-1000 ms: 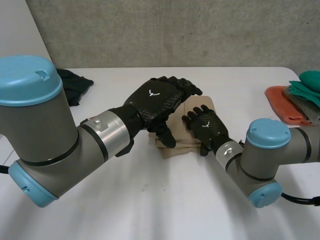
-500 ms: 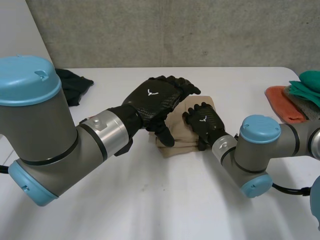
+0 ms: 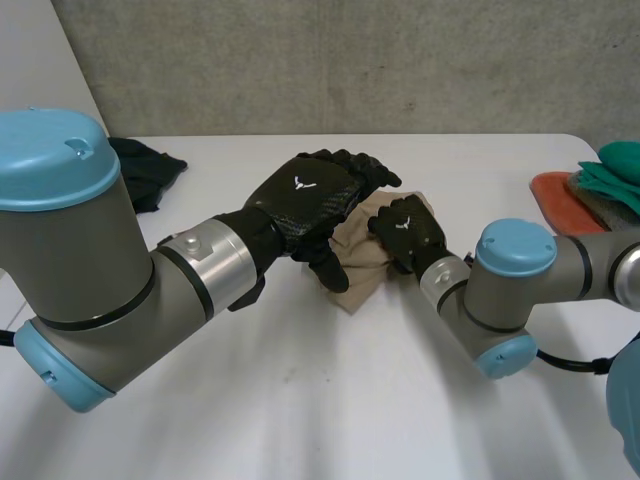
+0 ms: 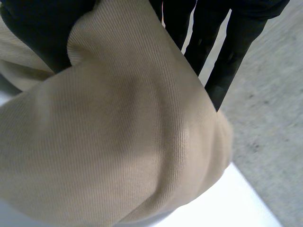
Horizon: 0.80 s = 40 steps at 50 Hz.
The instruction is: Fold the laundry.
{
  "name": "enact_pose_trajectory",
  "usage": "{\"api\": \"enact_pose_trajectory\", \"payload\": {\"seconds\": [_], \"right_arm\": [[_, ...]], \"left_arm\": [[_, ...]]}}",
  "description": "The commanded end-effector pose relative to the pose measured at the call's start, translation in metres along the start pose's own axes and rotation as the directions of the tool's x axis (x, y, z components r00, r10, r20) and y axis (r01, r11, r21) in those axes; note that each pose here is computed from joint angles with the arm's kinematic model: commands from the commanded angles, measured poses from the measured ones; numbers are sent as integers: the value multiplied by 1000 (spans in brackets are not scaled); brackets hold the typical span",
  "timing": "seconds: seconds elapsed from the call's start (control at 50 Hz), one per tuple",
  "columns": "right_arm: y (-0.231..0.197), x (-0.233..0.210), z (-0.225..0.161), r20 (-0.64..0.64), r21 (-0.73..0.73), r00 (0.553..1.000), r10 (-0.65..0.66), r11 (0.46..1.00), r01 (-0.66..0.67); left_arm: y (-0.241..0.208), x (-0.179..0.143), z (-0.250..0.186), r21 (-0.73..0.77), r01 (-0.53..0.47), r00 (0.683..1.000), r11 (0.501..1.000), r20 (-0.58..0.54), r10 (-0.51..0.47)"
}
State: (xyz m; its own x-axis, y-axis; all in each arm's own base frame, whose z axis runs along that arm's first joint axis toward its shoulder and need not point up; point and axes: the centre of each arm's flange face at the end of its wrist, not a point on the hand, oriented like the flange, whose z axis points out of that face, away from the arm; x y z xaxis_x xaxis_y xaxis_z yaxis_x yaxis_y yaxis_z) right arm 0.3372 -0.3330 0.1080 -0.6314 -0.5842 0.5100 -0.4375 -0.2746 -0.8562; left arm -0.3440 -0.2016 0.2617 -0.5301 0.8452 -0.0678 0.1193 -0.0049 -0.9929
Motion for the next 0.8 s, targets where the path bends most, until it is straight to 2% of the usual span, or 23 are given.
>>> {"api": "enact_pose_trajectory", "payload": {"seconds": [0.02,0.12,0.18,0.26,0.42,0.44,0.52,0.64,0.66,0.8], "right_arm": [[-43,32,5,-70,124,997,-42,991,50],[-61,78,7,-120,219,990,-70,971,96],[-72,121,4,-137,303,984,-111,941,149],[-79,173,1,-207,334,970,-129,922,194],[-58,310,-34,-297,386,955,28,918,93],[-51,339,-45,-316,400,947,63,914,73],[-26,385,-62,-350,440,927,138,897,33],[22,425,-82,-385,468,903,190,883,14],[42,430,-88,-386,462,899,205,887,-4],[110,417,-97,-332,399,914,234,913,-89]], "left_arm": [[-4,-5,-1,11,-4,1000,1000,14,4],[-13,-6,-4,36,-13,1000,999,21,12],[-17,-6,-5,46,-17,1000,999,21,16],[-21,-5,-6,59,-23,1000,998,15,22],[-24,-4,-5,82,-31,999,996,13,30],[-24,-4,-5,82,-31,999,996,13,30],[-23,-4,-5,79,-30,999,996,15,29],[-23,-3,-5,79,-30,1000,996,10,29],[-23,-2,-5,79,-30,1000,996,10,29],[-22,-2,-5,79,-30,1000,996,8,30]]}}
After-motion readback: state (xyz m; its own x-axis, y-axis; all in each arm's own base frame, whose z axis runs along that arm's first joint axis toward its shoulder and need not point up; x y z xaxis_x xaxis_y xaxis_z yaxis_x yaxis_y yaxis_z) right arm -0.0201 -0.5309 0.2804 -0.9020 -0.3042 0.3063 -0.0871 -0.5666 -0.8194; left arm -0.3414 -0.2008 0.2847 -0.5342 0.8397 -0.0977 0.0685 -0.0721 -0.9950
